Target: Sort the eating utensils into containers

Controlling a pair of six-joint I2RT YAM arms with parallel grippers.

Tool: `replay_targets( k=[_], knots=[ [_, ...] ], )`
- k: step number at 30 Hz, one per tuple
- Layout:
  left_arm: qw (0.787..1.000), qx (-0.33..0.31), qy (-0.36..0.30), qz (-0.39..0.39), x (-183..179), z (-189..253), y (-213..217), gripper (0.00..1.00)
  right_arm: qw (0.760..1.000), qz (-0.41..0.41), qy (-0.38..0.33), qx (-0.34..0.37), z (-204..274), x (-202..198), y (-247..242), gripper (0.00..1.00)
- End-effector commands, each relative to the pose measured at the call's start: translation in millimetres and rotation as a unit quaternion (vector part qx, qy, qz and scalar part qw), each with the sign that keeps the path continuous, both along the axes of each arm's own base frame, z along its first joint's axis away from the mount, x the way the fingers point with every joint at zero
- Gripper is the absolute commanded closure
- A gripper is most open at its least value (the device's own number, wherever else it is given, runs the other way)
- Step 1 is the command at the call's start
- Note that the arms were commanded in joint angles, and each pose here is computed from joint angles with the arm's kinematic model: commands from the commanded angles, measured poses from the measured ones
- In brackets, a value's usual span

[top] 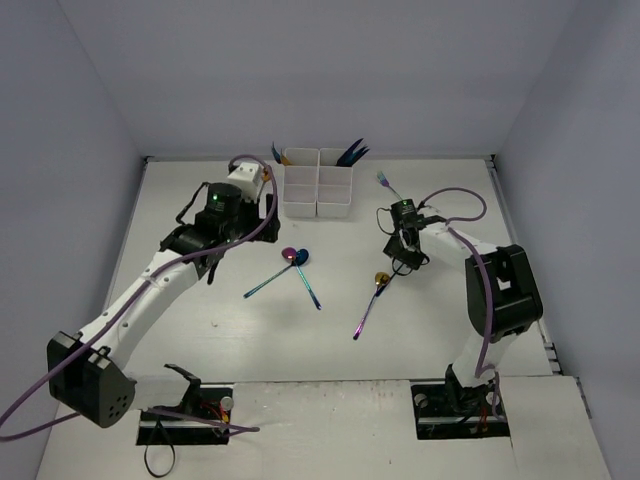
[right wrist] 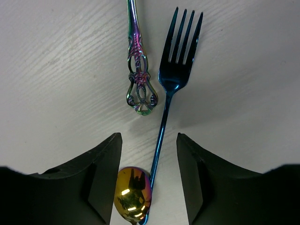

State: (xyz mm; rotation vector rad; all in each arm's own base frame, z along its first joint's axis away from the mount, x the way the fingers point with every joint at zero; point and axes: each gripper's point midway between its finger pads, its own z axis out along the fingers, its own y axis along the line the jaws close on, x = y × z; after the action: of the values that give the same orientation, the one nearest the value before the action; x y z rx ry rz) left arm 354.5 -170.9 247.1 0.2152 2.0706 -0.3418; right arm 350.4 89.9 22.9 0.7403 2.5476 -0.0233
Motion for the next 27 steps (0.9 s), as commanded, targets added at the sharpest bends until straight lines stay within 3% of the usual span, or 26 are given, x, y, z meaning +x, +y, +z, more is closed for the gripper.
replay_targets(
  k=[1, 8, 13, 20, 27],
  knots=[
    [0.999, -0.045, 0.025, -0.015, -37, 4, -1, 0.2, 0.998, -0.047, -0.029, -0.021, 6, 23, -7, 0.56],
    [0.999, -0.038, 0.033, -0.012, -52, -3, 7, 0.2, 0.998, -0.058, 0.005, -0.038, -20, 4, -15, 0.74],
    [0.998, -0.044, 0.033, -0.019, -49, 1, 3, 0.2, 0.996, -0.062, 0.015, -0.06, -22, -9, -25, 0.99],
    [0.996, -0.061, 0.038, -0.046, -47, 10, -13, 0.2, 0.992, -0.074, -0.006, -0.101, 2, -21, -52, 1.0],
    [0.992, -0.085, 0.019, -0.089, -46, 39, -36, 0.2, 0.988, -0.038, -0.079, -0.126, 61, -10, -59, 1.0]
  ],
)
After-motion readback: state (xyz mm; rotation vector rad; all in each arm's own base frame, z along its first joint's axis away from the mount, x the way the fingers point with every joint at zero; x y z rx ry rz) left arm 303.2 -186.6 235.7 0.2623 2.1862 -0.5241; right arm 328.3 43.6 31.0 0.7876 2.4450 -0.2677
